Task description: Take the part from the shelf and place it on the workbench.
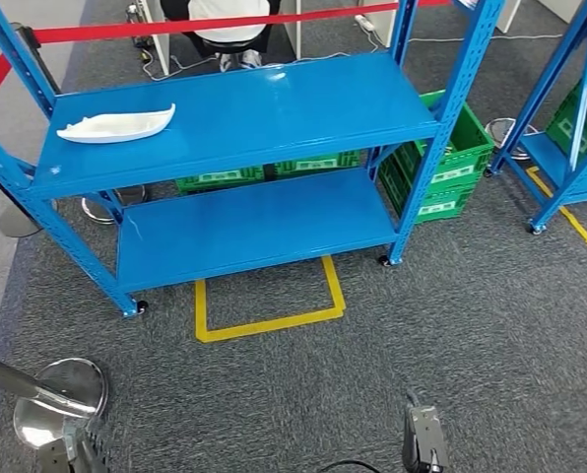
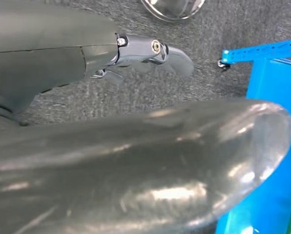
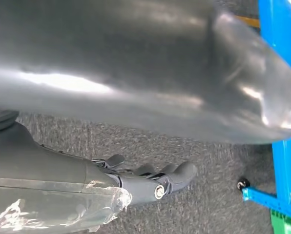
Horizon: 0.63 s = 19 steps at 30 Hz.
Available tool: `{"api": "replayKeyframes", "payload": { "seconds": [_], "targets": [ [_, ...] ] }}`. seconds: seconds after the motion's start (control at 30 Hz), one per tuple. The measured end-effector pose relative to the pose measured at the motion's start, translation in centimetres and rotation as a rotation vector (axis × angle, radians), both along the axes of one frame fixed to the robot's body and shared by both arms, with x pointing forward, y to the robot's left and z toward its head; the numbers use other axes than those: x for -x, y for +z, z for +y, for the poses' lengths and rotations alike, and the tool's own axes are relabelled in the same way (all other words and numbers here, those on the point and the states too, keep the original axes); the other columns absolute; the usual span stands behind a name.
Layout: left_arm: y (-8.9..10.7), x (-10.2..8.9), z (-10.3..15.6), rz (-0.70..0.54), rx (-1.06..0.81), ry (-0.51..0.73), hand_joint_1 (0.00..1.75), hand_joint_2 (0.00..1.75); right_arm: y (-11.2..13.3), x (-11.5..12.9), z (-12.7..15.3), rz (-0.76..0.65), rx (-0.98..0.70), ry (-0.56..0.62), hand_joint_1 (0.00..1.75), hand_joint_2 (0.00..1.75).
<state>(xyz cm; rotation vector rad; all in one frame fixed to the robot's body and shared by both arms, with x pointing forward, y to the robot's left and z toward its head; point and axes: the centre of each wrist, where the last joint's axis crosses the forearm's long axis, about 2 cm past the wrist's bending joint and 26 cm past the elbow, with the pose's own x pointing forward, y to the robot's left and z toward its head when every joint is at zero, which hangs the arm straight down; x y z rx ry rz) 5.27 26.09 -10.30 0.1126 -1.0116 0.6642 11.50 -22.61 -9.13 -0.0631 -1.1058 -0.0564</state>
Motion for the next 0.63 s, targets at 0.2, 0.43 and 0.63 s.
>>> {"api": "replayKeyframes", "payload": {
  "seconds": [0.2, 0.43, 0.63],
  "targets": [
    [0.05, -0.11, -0.06, -0.007, -0.001, -0.015, 0.0, 0.0, -0.01, 0.09, 0.08, 0.001, -0.001, 0.0, 0.0, 0.0],
    [0.11, -0.1, 0.02, -0.015, -0.007, -0.026, 0.0, 0.0, 0.0, 0.0, 0.09, -0.001, -0.002, 0.003, 0.0, 0.0],
    [0.11, 0.16, -0.06, -0.013, -0.009, -0.035, 0.0, 0.0, 0.05, -0.21, 0.07, -0.006, -0.016, -0.003, 0.0, 0.0]
  ]
}}
